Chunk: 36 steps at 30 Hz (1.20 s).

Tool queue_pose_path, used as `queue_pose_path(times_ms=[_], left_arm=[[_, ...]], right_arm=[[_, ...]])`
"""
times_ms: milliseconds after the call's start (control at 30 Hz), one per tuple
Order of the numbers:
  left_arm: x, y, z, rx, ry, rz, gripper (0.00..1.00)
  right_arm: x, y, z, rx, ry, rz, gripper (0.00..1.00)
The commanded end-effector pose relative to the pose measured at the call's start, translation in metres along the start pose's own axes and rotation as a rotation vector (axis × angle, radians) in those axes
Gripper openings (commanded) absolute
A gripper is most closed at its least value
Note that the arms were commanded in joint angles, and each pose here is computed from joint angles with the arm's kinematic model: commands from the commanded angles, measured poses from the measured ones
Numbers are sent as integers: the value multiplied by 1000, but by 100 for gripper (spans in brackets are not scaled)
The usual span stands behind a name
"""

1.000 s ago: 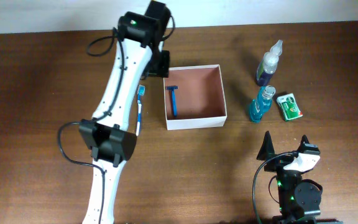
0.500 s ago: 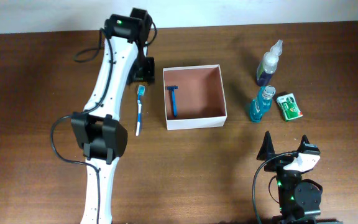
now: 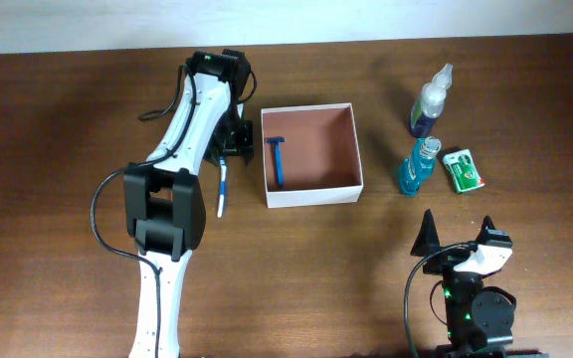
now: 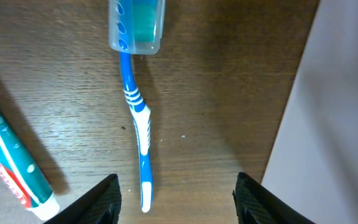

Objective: Pack container
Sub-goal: 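Move the left gripper back over the blue-white toothbrush, then lower the left gripper and grasp the toothbrush handle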

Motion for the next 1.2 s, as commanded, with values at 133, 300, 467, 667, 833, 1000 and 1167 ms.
queue_pose_path(times_ms=[133, 300, 467, 667, 833, 1000, 1167], left_arm=[[27, 0, -8, -16, 65, -7, 59], [38, 0, -9, -16, 70, -4, 59], [45, 4, -9, -23, 74, -4, 59], [48, 15, -8, -20, 74, -9, 59], [48, 20, -4, -3, 60, -6, 59], [48, 20, -1, -3, 47, -7, 58], [49, 20, 0, -3, 41, -7, 58]], right_arm=[[0, 0, -2, -12, 4, -2, 98], [0, 0, -2, -12, 3, -2, 98], [0, 0, -2, -12, 4, -2, 98], [0, 0, -2, -12, 4, -2, 98], [0, 0, -2, -12, 4, -2, 98], [0, 0, -2, -12, 4, -2, 99], [0, 0, -2, -12, 4, -2, 98]])
Point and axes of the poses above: each gripper's point midway between its finger pads, its own x axis out along the fingers, its own y axis along the line the jaws close on, z = x × y, the point moved 2 cm from there along -x, back along the fingers, and after that the axes turned 9 degrees about x, right-handed, at the moved point
